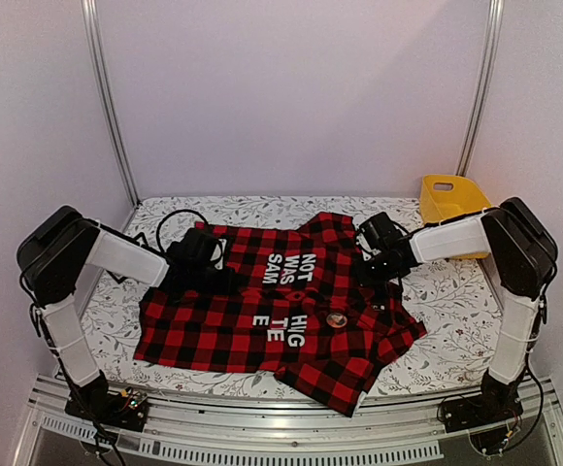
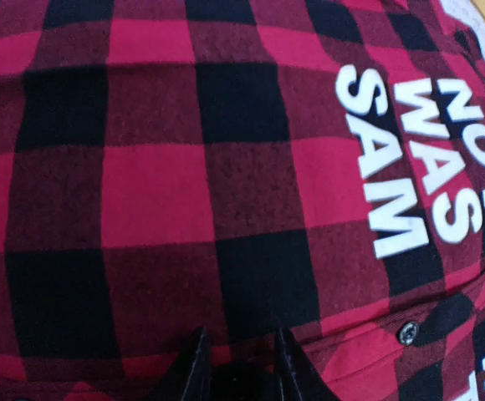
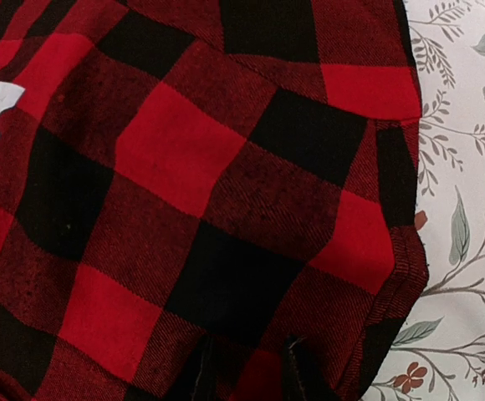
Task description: Pin the brooch onto the clothing
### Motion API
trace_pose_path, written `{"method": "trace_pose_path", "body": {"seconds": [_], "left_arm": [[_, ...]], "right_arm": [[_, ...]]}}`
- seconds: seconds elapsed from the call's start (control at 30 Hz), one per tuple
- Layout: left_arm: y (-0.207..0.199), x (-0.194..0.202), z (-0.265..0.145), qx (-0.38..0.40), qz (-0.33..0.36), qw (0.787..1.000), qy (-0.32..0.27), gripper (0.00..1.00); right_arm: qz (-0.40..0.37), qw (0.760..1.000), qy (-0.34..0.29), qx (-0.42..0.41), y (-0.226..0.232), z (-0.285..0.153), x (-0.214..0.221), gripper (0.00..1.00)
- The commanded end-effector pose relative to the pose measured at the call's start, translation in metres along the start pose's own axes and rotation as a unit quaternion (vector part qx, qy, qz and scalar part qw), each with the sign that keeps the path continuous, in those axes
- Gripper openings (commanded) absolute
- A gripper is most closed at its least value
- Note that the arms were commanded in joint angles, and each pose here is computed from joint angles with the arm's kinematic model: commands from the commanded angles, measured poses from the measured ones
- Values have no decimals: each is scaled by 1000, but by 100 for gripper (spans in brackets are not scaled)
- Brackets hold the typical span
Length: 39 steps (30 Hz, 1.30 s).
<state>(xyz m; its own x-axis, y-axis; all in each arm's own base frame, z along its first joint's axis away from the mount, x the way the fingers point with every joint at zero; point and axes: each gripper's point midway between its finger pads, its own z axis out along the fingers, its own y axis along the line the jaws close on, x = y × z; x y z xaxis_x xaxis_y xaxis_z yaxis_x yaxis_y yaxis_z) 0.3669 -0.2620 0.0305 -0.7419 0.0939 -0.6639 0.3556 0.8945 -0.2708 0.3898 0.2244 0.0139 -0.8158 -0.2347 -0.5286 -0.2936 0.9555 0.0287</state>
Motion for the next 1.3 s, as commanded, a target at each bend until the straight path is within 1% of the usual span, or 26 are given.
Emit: {"method": "trace_pose_path", "body": {"seconds": [0.0, 0.03, 0.23, 0.37, 0.47, 0.57, 0.6, 0.63, 0.67, 0.7, 0.73, 0.77, 0.8, 0.83, 0.9, 0.97, 1.03, 1.07, 1.13, 1.17, 1.23, 1.27], "left_arm": [[41, 17, 13, -87, -81, 993, 9, 28], [47, 17, 17, -100, -80, 992, 12, 28], [76, 11, 39, -140, -81, 987, 17, 29], [75, -13, 37, -137, -60, 989, -15, 29], [63, -47, 22, -118, -32, 990, -66, 30], [56, -79, -4, -123, -12, 986, -111, 32], [56, -86, -15, -129, -10, 984, -123, 33], [58, -92, -27, -138, -9, 981, -134, 34], [62, -93, -38, -150, -13, 978, -141, 39], [68, -94, -52, -169, -21, 974, -152, 48], [76, -92, -65, -186, -38, 968, -162, 58], [87, -89, -79, -206, -60, 961, -172, 68], [104, -88, -100, -228, -92, 951, -189, 76], [122, -81, -114, -250, -123, 940, -195, 80], [164, -66, -140, -294, -185, 914, -208, 84], [202, -56, -158, -316, -248, 890, -213, 86], [225, -54, -169, -330, -280, 876, -214, 89], [234, -54, -174, -346, -288, 867, -214, 90], [254, -49, -183, -386, -301, 848, -201, 93], [263, -46, -186, -402, -312, 838, -196, 98], [280, -41, -189, -419, -338, 823, -184, 100], [287, -37, -191, -428, -348, 815, -177, 98]], "right_arm": [[16, 993, 84, 78, -41, 23, 26, 26], [19, 991, 94, 88, -49, 30, 26, 26], [28, 987, 92, 128, -89, 53, -23, 27], [13, 989, 79, 126, -94, 65, -47, 27], [-6, 992, 57, 110, -88, 60, -74, 27], [-19, 996, 15, 90, -77, 41, -107, 28], [-22, 996, -6, 82, -72, 28, -120, 29], [-28, 997, -22, 72, -64, 20, -128, 31], [-31, 997, -41, 65, -57, 7, -136, 32], [-35, 996, -56, 56, -49, -1, -140, 34], [-38, 995, -81, 43, -39, -20, -149, 36], [-43, 994, -93, 29, -30, -27, -148, 39], [-46, 993, -111, 16, -21, -40, -151, 41], [-47, 992, -121, 5, -16, -51, -147, 45], [-44, 990, -134, -11, -9, -62, -142, 57], [-38, 989, -140, -27, -5, -69, -137, 68], [-38, 989, -142, -36, -3, -71, -131, 94], [-38, 988, -144, -35, -4, -74, -130, 98], [-41, 988, -145, -28, -7, -75, -127, 99], [-44, 988, -148, -26, -8, -77, -127, 99], [-53, 987, -152, -27, -8, -80, -125, 99], [-56, 986, -154, -27, -8, -81, -125, 99]]}}
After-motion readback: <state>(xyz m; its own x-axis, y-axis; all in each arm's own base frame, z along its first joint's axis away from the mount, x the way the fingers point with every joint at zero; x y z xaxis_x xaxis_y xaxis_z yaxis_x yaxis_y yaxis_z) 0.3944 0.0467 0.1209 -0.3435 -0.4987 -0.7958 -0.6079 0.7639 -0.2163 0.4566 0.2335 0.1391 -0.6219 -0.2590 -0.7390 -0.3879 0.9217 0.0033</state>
